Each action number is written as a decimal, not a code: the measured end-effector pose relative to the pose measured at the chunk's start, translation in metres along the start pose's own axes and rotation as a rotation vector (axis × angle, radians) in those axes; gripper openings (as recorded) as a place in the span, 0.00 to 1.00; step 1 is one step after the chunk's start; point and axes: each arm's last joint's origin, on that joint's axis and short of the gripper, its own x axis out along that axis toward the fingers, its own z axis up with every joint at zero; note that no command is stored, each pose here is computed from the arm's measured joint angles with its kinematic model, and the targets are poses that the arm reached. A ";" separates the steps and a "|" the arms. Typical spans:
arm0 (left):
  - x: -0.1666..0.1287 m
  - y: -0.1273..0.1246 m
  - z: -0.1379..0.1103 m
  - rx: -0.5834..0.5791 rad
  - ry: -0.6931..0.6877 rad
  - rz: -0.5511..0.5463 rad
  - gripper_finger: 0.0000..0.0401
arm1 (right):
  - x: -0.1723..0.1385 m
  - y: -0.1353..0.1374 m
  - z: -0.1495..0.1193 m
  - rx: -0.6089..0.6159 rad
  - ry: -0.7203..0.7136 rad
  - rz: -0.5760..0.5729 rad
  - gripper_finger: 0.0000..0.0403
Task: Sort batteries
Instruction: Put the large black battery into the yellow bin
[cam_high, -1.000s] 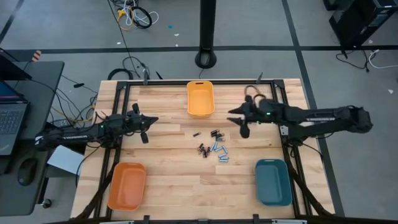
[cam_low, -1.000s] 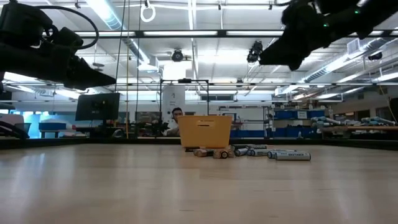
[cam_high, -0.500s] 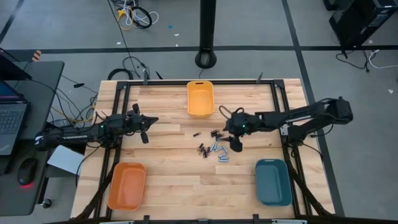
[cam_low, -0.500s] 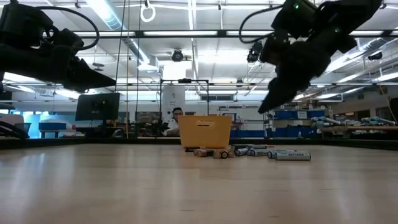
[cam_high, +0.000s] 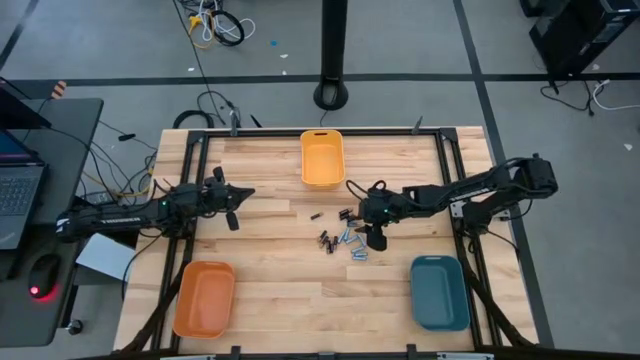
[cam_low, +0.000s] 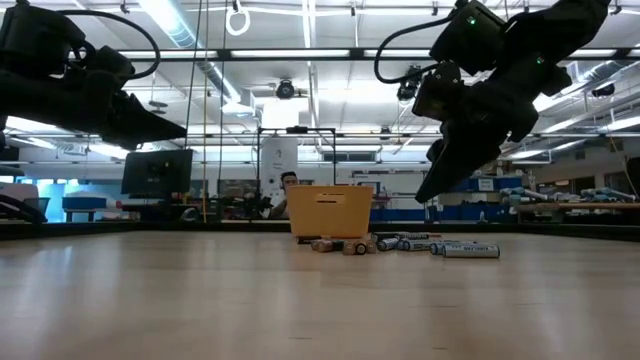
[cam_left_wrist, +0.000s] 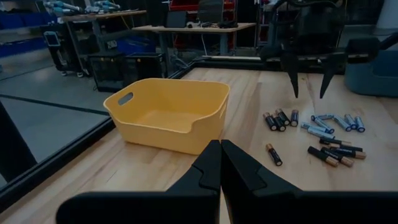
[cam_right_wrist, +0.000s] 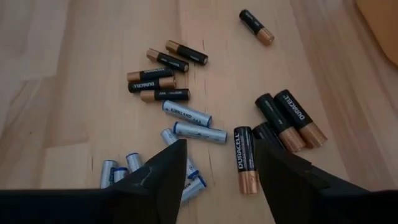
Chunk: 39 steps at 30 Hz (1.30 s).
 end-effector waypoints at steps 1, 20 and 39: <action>0.000 0.000 0.000 -0.008 0.001 0.000 0.03 | 0.000 0.000 0.000 0.000 0.001 0.005 0.44; 0.000 0.000 0.000 0.035 -0.001 -0.001 0.03 | -0.005 0.014 0.020 -0.075 -0.058 0.029 0.03; 0.000 0.001 0.002 0.063 -0.022 0.029 0.03 | 0.005 0.009 0.001 -0.008 0.155 -0.036 0.11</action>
